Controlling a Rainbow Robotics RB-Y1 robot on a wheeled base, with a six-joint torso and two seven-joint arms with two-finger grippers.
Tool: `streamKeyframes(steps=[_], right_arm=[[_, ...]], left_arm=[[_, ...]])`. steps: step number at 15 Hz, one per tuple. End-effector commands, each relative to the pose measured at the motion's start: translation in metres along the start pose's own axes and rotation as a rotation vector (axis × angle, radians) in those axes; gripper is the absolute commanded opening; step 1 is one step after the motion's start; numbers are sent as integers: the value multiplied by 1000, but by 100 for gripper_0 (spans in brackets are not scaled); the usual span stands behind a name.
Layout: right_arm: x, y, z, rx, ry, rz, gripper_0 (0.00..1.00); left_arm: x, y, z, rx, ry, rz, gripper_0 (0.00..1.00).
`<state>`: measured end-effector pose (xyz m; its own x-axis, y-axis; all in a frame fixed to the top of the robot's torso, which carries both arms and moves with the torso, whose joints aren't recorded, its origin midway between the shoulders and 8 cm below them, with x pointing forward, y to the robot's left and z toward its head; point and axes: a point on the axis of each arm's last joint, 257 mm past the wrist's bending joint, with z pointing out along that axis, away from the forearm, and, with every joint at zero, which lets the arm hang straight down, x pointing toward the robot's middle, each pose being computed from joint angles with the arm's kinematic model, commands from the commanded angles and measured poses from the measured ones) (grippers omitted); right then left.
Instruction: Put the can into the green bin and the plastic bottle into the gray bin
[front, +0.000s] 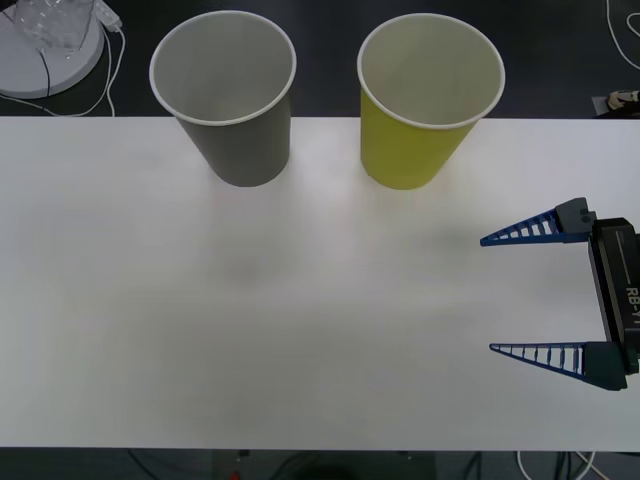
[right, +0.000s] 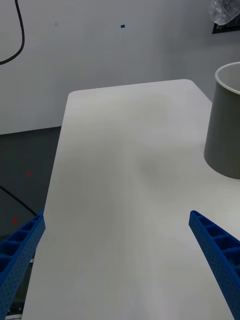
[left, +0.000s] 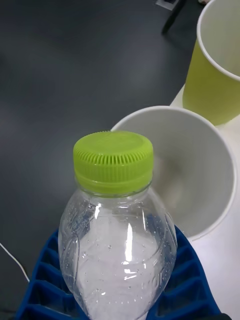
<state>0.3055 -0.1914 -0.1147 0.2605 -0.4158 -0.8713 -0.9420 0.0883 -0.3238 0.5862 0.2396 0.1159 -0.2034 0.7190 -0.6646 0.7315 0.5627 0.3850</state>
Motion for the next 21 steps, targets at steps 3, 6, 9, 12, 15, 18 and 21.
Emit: streamKeyframes(steps=[3,6,9,12,15,18,21], right_arm=[[0,0,0,0,0,0,100],[0,0,0,0,0,0,100],[0,0,0,0,0,0,100],[0,0,0,0,0,0,100],[0,0,0,0,0,0,100],[0,0,0,0,0,0,100],[0,0,0,0,0,0,100]], left_arm=[[-40,-7,27,3,7,25,0],[-57,-17,43,23,17,24,0],[-69,-32,59,38,26,41,0],[-80,-41,67,40,30,43,0],[-87,-49,73,46,29,40,0],[-92,-55,78,54,24,38,0],[-95,-61,81,65,21,45,0]])
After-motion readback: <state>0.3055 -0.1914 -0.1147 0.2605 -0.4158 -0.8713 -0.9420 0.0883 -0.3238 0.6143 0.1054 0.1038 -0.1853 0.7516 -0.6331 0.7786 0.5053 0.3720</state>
